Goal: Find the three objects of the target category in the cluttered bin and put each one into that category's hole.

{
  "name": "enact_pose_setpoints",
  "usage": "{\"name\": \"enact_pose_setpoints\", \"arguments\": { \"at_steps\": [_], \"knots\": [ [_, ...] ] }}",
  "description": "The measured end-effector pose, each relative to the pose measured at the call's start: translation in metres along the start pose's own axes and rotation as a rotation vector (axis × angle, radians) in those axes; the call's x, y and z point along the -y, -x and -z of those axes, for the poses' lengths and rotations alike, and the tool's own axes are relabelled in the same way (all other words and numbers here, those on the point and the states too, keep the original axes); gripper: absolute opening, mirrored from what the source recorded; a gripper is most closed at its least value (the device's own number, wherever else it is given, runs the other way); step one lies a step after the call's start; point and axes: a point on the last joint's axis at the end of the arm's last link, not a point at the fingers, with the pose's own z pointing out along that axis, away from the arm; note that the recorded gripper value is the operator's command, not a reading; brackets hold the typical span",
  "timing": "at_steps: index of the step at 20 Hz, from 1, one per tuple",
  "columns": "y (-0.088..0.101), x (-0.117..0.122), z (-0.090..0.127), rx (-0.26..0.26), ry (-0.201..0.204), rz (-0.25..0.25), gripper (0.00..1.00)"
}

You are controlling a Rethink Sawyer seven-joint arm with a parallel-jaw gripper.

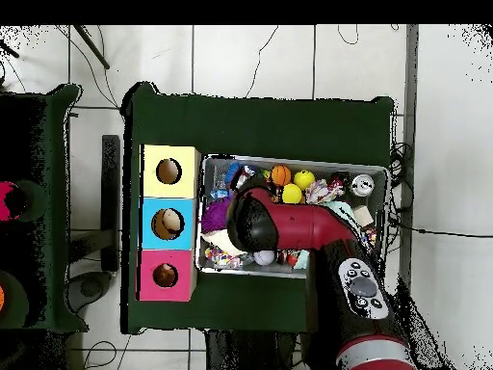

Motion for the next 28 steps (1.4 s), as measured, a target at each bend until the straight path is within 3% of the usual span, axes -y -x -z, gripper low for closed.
{"name": "enact_pose_setpoints", "arguments": {
  "at_steps": [16,28],
  "knots": [
    [-0.027,0.005,-0.031,-0.026,0.01,-0.021,1.0],
    [-0.028,0.022,-0.038,-0.037,-0.001,-0.048,1.0]
  ]
}}
